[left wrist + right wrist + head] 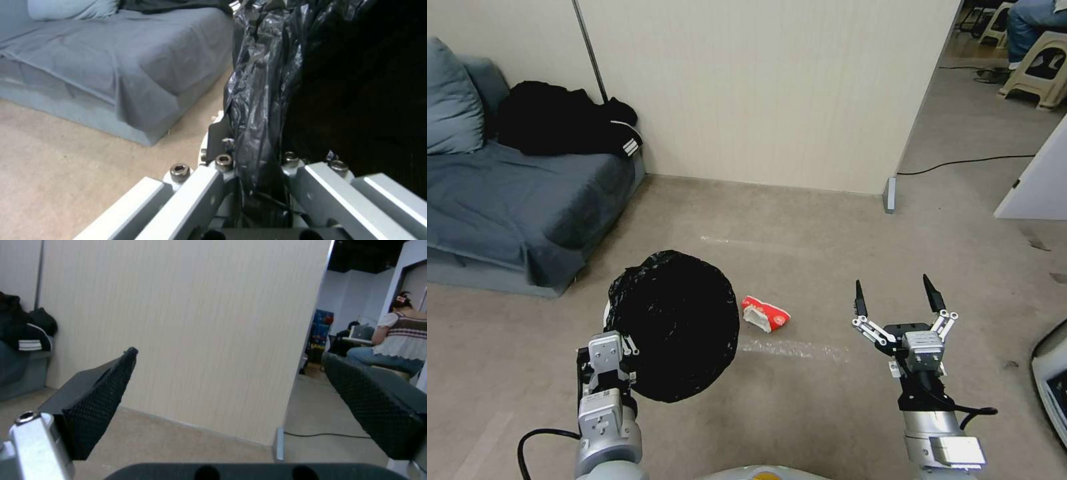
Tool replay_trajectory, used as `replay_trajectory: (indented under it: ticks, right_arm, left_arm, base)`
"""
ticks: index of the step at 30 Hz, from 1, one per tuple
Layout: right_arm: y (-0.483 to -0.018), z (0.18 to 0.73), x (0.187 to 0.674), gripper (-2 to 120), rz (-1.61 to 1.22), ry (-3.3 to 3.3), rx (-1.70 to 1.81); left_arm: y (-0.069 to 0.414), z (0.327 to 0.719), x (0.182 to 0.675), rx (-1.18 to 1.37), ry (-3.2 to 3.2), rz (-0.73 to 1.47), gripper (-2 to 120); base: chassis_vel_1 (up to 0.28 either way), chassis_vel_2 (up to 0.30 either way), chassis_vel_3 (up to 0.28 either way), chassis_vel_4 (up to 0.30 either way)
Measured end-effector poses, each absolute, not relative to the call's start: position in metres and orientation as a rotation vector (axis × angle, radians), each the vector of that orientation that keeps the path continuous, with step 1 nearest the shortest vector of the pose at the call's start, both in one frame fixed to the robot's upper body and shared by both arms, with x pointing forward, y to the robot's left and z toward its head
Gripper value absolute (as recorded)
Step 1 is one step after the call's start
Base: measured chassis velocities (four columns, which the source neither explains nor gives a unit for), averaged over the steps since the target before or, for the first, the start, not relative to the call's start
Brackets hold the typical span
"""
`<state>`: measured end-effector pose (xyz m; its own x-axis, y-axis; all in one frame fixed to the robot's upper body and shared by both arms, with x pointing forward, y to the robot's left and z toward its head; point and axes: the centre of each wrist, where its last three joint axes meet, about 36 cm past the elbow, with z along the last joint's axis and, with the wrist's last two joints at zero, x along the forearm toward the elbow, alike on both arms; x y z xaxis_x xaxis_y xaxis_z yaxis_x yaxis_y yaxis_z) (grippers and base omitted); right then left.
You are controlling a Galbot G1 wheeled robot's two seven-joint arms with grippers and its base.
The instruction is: Pick up the trash bin, then pick up the garbage from the floor and place it into the trash bin.
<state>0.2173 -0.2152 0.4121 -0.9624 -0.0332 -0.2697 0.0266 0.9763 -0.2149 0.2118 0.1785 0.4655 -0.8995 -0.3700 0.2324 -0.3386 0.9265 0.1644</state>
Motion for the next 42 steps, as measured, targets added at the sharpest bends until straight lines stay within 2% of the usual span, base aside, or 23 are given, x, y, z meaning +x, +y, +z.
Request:
replay_trajectory:
  ticks: [16,27,36,40,42]
  right_arm:
    - [-0.217,0.410,0.219,100,-0.310,2.802,-0.018]
    - [-0.225,0.417,0.233,100,-0.272,2.739,-0.053]
    - [-0.243,0.421,0.275,100,-0.368,2.786,-0.335]
    - [-0.253,0.430,0.302,100,-0.401,2.844,-0.529]
    - [-0.258,0.436,0.319,100,-0.463,2.884,-0.734]
  left_arm:
    - [0.178,0.466,0.213,0.529,-2.827,-0.178,1]
    - [0.178,0.468,0.213,0.513,-2.831,-0.181,1]
    - [0.184,0.467,0.214,0.488,-2.844,-0.217,1]
    - [0.184,0.466,0.216,0.471,-2.832,-0.230,1]
    - [0.185,0.465,0.222,0.477,-2.835,-0.232,1]
  base:
    - [-0.113,0.116,0.112,-0.123]
    - [-0.008,0.007,0.011,-0.007]
    - [0.000,0.000,0.000,0.000]
    - [0.000,0.000,0.000,0.000]
    - [0.000,0.000,0.000,0.000]
